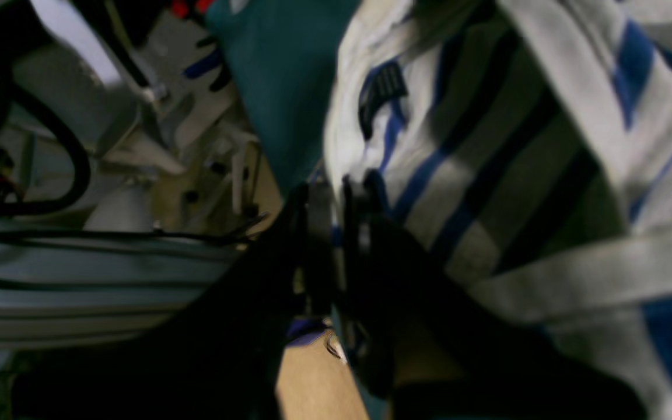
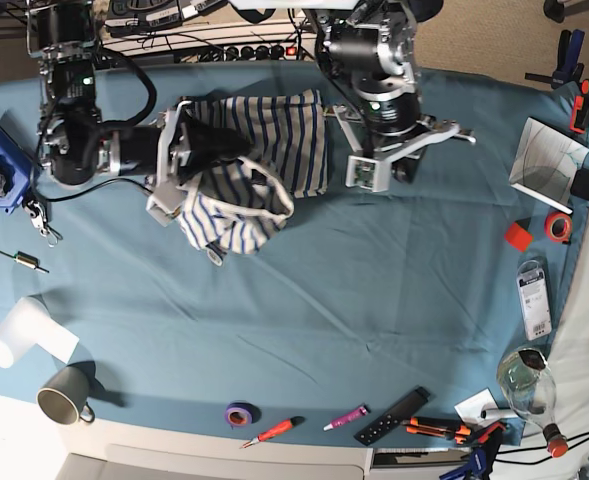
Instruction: Fold the T-shirt properly
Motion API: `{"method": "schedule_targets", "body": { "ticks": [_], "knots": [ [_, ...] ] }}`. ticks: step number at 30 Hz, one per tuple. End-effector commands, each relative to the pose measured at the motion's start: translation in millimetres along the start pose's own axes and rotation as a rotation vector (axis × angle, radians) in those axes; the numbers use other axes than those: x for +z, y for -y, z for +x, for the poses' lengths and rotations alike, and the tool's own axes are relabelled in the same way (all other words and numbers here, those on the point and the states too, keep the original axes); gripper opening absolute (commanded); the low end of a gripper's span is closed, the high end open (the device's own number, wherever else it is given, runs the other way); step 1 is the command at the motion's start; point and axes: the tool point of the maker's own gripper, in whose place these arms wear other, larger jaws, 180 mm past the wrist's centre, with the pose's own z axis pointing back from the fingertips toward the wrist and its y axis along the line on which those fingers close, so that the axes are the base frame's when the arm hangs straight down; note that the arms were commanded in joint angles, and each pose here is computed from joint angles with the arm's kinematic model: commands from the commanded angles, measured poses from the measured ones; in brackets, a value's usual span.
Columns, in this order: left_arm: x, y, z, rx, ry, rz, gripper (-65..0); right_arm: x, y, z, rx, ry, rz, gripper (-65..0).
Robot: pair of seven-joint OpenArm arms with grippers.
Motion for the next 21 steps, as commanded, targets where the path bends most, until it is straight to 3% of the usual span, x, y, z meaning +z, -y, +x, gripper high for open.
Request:
{"method": "schedule_targets", "body": {
  "ticks": [1,6,14,19,21],
  "knots": [
    [16.4,14.2,3.1,0.039,0.017,-0.108,-65.0,-1.5,-9.7,14.2,0.025,0.05,0.038,-65.0],
    [17.9,9.1,5.8,0.044,0.032,-0.098,-65.0,-23.5,-26.7,19.0,0.016,0.083,0.112,-65.0],
    [18.0,9.3,5.7,0.044,0.032,-0.099,-65.0,-33.5,-24.4,13.2,0.026,0.05,0.088,-65.0],
    [18.3,9.4,6.2,0.044,0.036,-0.099,-65.0,-26.9,-25.8,13.4,0.029,0.049,0.098,-50.5],
    [18.2,9.3,6.4,0.044,0.037,-0.099,-65.0,-22.7,-33.0,18.9,0.05,0.062,0.117,-49.5]
  ]
}}
